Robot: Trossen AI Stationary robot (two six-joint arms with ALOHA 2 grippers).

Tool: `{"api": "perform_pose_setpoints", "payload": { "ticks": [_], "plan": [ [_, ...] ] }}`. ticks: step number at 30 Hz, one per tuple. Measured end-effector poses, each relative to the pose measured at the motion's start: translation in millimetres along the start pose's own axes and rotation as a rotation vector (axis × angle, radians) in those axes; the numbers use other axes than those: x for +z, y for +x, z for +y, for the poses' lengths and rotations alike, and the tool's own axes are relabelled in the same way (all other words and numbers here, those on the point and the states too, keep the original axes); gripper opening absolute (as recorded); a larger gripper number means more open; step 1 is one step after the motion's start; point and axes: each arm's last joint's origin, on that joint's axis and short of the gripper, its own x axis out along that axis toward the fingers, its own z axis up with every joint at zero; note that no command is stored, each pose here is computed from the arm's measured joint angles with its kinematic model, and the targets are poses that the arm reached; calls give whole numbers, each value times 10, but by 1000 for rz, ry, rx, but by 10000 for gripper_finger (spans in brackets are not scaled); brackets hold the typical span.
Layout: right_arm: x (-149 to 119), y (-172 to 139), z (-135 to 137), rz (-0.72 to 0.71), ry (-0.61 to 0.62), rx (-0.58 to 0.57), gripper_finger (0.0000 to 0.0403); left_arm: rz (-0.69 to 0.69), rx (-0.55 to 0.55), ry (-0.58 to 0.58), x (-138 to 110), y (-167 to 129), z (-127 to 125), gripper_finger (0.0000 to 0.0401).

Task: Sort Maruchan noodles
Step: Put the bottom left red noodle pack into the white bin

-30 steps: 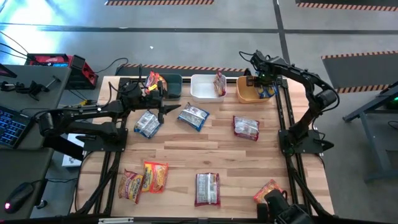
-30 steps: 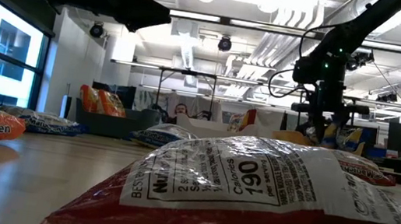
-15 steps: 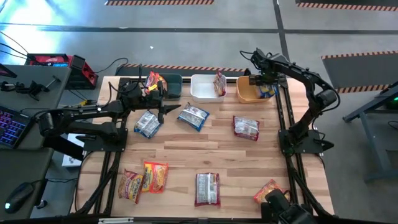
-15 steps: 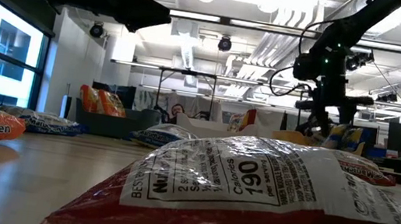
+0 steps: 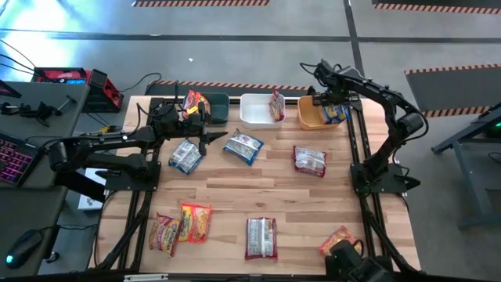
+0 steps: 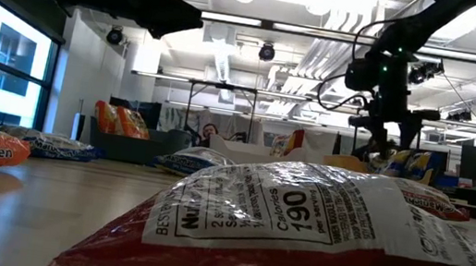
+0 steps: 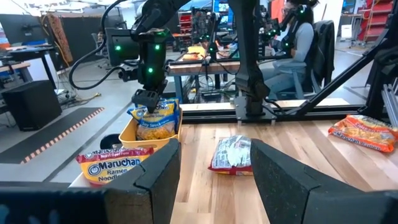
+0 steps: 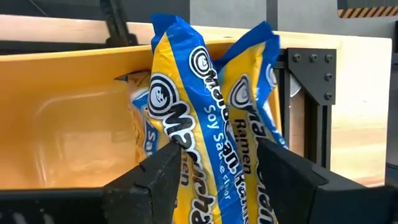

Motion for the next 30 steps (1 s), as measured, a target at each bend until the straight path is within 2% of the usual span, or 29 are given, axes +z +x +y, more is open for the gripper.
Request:
{"api": "perform_pose_setpoints", "payload": {
  "ticks": [11,16,22,25,28,30],
  "plan": [
    [-4,-63,46,-5,-112,13,193,4,0,-9,-4,0,0,181],
    [74,-217,45,-28,-125,26,193,7,-1,-10,-8,1,-1,181],
    [115,-522,80,-41,-222,42,190,18,-2,-12,-18,0,-2,181],
    [79,-737,149,-92,-310,19,172,16,-2,-12,-17,0,-2,181],
    [-39,-965,247,-229,-379,-15,133,15,-2,-13,-16,0,-2,181],
    [-160,-1053,321,-344,-399,10,98,15,-2,-13,-15,0,-2,181]
  ]
}}
